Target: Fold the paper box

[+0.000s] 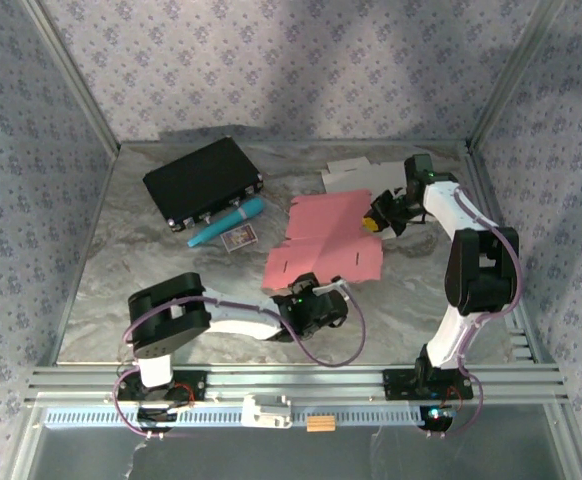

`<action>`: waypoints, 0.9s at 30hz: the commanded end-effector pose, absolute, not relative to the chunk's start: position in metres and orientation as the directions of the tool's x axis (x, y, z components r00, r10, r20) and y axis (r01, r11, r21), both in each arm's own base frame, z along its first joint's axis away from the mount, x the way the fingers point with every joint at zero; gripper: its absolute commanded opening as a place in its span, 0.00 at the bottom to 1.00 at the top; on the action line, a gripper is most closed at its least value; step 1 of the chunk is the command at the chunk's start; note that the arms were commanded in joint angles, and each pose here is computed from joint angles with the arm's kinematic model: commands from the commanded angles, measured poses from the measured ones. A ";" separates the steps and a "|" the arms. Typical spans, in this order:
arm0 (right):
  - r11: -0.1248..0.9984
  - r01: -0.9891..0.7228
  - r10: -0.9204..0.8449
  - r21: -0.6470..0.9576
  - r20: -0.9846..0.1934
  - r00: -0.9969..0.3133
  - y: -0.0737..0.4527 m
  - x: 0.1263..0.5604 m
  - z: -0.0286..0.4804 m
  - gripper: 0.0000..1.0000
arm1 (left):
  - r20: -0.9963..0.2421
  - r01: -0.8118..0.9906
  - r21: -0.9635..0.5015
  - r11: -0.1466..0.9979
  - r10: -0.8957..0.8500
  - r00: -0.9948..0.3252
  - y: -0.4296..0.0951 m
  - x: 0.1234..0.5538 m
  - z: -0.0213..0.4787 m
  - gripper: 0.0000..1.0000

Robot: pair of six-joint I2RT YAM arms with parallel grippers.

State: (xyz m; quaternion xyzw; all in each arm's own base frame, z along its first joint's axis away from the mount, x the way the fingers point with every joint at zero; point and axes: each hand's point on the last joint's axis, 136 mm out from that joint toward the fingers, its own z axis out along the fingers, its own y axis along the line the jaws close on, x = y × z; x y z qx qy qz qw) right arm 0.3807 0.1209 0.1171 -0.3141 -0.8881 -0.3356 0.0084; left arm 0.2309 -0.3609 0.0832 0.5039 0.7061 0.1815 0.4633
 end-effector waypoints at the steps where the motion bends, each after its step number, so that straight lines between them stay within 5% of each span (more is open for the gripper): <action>1: 0.570 0.572 0.537 0.591 0.259 -0.803 0.123 0.379 0.119 0.00 | -0.519 0.556 0.701 0.447 0.854 -0.032 -0.370 0.228 0.112 0.10; 10: 0.589 0.553 0.536 0.590 0.226 -0.813 0.118 0.384 0.131 0.00 | -0.520 0.550 0.711 0.437 0.854 -0.006 -0.366 0.226 0.136 0.00; 17: 0.641 0.516 0.584 0.569 0.076 -0.809 0.091 0.381 0.176 0.48 | -0.543 0.568 0.683 0.459 0.839 -0.025 -0.362 0.225 0.149 0.01; 27: 0.552 0.538 0.670 0.636 0.046 -0.741 0.079 0.302 0.192 0.69 | -0.566 0.585 0.639 0.500 0.820 -0.082 -0.355 0.229 0.155 0.02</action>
